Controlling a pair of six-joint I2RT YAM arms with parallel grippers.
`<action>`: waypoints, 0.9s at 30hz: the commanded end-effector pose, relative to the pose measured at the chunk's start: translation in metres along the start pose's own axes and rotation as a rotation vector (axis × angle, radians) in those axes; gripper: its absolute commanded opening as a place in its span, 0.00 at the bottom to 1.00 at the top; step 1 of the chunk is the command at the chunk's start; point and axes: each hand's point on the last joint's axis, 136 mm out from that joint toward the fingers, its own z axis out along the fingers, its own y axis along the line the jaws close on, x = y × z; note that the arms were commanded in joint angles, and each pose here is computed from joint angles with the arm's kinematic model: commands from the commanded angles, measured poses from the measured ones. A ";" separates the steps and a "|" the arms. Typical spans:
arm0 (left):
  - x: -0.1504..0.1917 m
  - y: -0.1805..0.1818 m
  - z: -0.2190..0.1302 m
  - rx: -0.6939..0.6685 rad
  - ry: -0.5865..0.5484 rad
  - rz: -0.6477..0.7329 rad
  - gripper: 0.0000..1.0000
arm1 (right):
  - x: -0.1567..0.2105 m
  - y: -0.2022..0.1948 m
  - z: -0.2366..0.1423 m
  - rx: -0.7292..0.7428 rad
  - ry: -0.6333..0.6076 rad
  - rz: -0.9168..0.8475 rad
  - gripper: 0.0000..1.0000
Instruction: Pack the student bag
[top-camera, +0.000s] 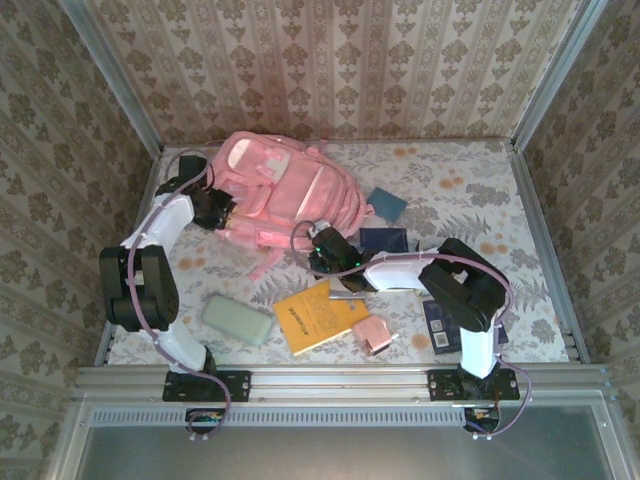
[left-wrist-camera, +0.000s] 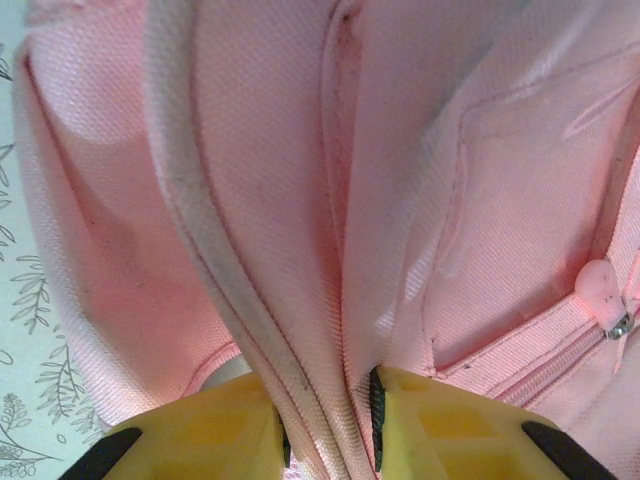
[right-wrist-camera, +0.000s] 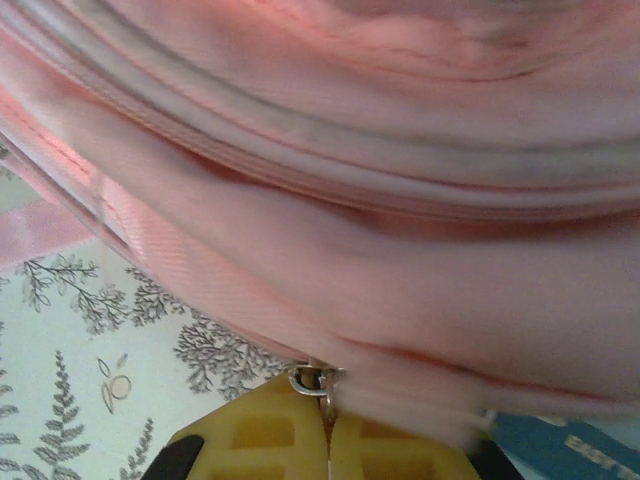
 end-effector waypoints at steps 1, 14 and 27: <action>-0.025 0.011 -0.001 -0.052 -0.069 -0.009 0.28 | -0.003 -0.020 -0.014 0.036 0.017 -0.036 0.00; -0.040 0.003 -0.026 -0.004 -0.077 0.009 0.39 | 0.000 -0.034 -0.018 -0.046 0.076 -0.078 0.00; 0.042 -0.023 -0.080 0.155 0.000 0.357 0.62 | -0.040 0.052 -0.040 -0.317 -0.024 -0.092 0.00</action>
